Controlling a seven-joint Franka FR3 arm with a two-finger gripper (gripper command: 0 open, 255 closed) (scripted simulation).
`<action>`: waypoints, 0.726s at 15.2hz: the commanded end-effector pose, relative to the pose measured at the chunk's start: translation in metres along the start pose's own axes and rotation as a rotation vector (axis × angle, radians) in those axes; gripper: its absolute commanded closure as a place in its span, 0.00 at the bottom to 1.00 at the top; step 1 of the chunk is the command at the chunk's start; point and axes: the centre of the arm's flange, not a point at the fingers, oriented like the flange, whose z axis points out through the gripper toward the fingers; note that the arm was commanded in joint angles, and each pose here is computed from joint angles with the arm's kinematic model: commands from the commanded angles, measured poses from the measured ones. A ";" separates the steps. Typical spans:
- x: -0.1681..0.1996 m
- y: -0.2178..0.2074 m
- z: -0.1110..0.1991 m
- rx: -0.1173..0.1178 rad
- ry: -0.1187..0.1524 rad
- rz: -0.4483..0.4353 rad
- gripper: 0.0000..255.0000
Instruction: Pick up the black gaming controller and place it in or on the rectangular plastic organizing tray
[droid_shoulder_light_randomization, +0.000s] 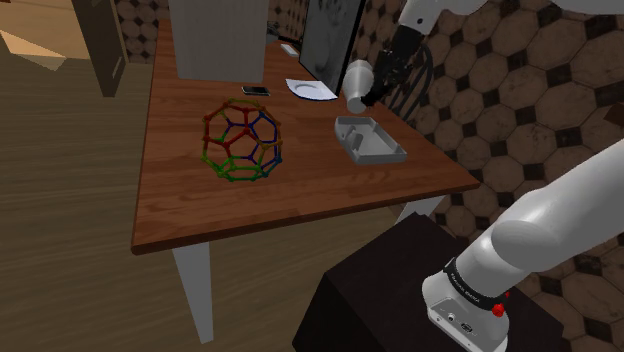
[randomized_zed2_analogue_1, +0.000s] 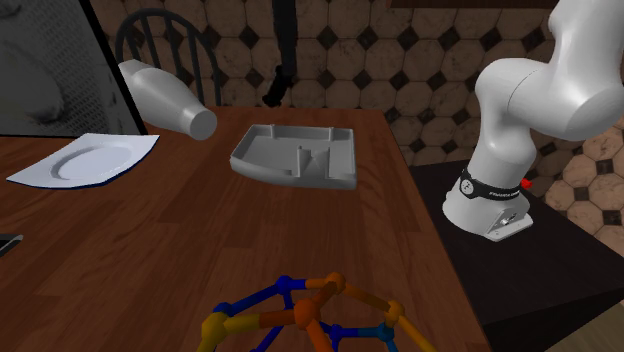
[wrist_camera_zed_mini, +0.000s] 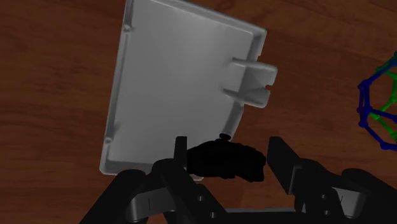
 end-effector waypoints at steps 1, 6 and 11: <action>-0.027 0.000 0.002 0.000 0.000 -0.001 1.00; -0.038 0.006 0.023 0.000 0.000 -0.001 1.00; -0.037 0.011 0.048 0.000 0.000 -0.001 1.00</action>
